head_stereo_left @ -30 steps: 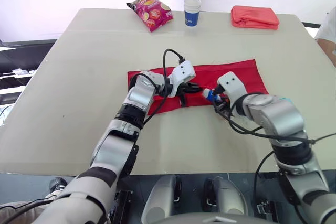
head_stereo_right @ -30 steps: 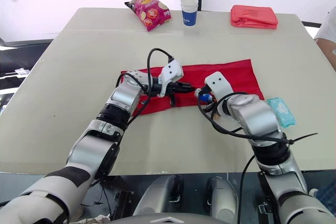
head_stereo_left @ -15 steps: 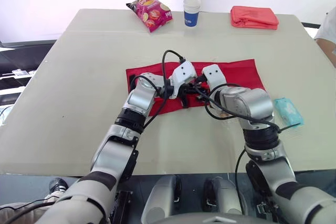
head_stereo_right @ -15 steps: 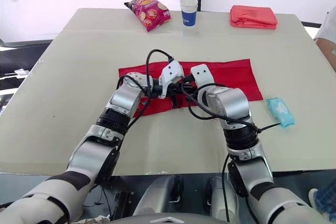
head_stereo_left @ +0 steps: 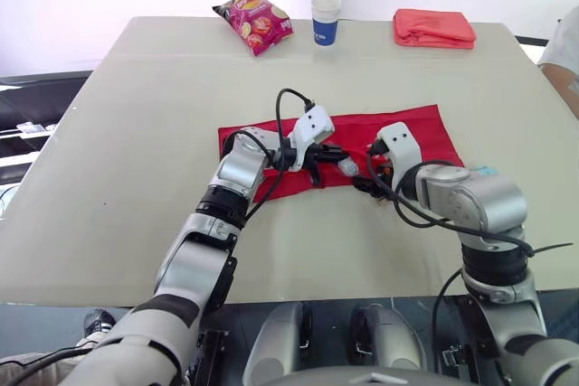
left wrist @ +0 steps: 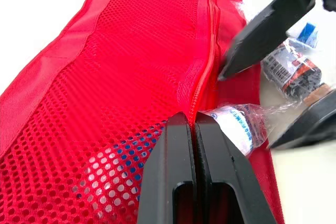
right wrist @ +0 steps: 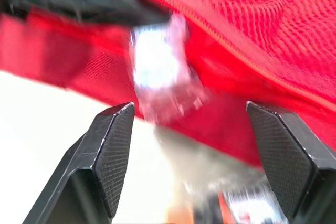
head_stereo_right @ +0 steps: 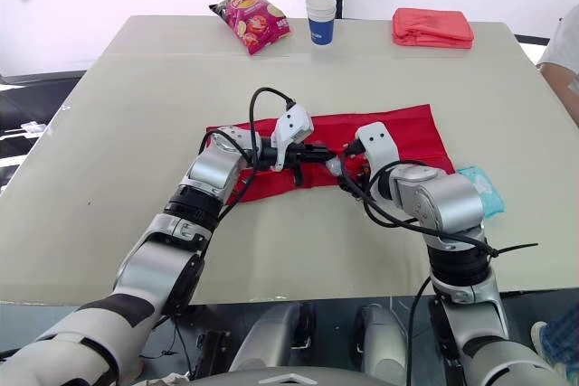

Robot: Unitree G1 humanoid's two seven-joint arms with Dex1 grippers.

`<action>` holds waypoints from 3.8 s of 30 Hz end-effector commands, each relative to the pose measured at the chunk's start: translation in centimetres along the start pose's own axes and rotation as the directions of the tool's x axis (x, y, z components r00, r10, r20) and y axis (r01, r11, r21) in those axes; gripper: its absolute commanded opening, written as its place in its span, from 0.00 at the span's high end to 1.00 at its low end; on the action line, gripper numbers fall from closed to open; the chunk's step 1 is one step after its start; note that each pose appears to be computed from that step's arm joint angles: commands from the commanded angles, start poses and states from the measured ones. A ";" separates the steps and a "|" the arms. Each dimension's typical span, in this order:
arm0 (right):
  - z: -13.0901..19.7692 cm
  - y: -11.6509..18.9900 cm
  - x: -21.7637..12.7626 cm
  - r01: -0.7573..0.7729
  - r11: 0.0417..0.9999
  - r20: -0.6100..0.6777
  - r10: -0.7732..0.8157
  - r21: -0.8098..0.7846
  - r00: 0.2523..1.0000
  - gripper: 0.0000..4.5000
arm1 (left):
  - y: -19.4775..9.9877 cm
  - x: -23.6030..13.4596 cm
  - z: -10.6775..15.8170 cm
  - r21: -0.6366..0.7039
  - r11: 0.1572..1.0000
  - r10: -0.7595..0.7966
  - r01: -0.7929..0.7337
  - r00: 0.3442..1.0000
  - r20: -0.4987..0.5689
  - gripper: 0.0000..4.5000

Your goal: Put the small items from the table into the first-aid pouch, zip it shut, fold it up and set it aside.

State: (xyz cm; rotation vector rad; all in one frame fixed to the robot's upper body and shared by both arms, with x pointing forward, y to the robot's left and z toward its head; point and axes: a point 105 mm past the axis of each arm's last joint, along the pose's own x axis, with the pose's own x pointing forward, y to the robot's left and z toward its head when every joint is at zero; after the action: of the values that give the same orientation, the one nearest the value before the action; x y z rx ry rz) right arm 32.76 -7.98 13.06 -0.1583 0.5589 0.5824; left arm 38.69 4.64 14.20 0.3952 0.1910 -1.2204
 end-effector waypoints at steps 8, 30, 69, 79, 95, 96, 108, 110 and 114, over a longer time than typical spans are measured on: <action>1.7 1.0 1.6 0.011 0.994 0.137 0.003 -0.105 0.991 0.51 | 0.0 -0.3 1.5 0.031 0.999 -0.014 0.013 0.999 0.039 1.00; 4.6 4.0 5.8 -0.051 0.984 0.326 0.106 -0.173 0.940 0.98 | -0.8 -0.2 1.6 0.000 1.000 -0.024 0.024 0.999 0.049 1.00; -8.3 -7.6 -26.5 0.208 0.974 0.218 -0.186 -0.084 0.958 0.01 | 0.9 -0.9 0.1 0.046 0.998 0.041 -0.042 0.999 0.021 1.00; -8.3 -6.9 -25.3 0.220 0.975 0.268 -0.211 -0.005 0.940 0.01 | 0.8 -0.5 0.6 0.051 0.998 0.035 -0.037 0.999 0.036 1.00; -7.2 -5.8 -9.3 0.331 0.825 0.197 -0.457 0.458 0.867 0.01 | 0.4 0.0 1.4 0.057 0.997 0.039 -0.042 0.997 0.064 1.00; -7.2 -5.9 -8.8 0.346 0.817 0.179 -0.468 0.462 0.865 0.01 | 0.3 0.1 1.4 0.060 0.997 0.037 -0.041 0.997 0.064 1.00; -7.3 -6.3 -7.2 0.426 0.803 0.122 -0.514 0.418 0.849 0.65 | -0.3 0.4 1.8 0.055 0.998 0.039 -0.044 0.995 0.092 1.00; -6.6 -6.2 -7.8 0.402 0.821 0.160 -0.496 0.406 0.853 0.85 | -0.2 0.4 1.9 0.054 0.998 0.038 -0.044 0.995 0.095 1.00; -3.6 -3.5 -8.2 0.186 0.923 0.290 -0.289 0.336 0.912 0.96 | -0.1 0.3 1.8 0.054 0.998 0.037 -0.042 0.995 0.094 1.00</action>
State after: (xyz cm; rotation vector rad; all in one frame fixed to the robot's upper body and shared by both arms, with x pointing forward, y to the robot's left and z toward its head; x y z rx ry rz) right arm 27.79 -17.56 12.14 0.1612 0.3570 0.1430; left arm 38.63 4.15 13.85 0.3873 0.1428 -1.1919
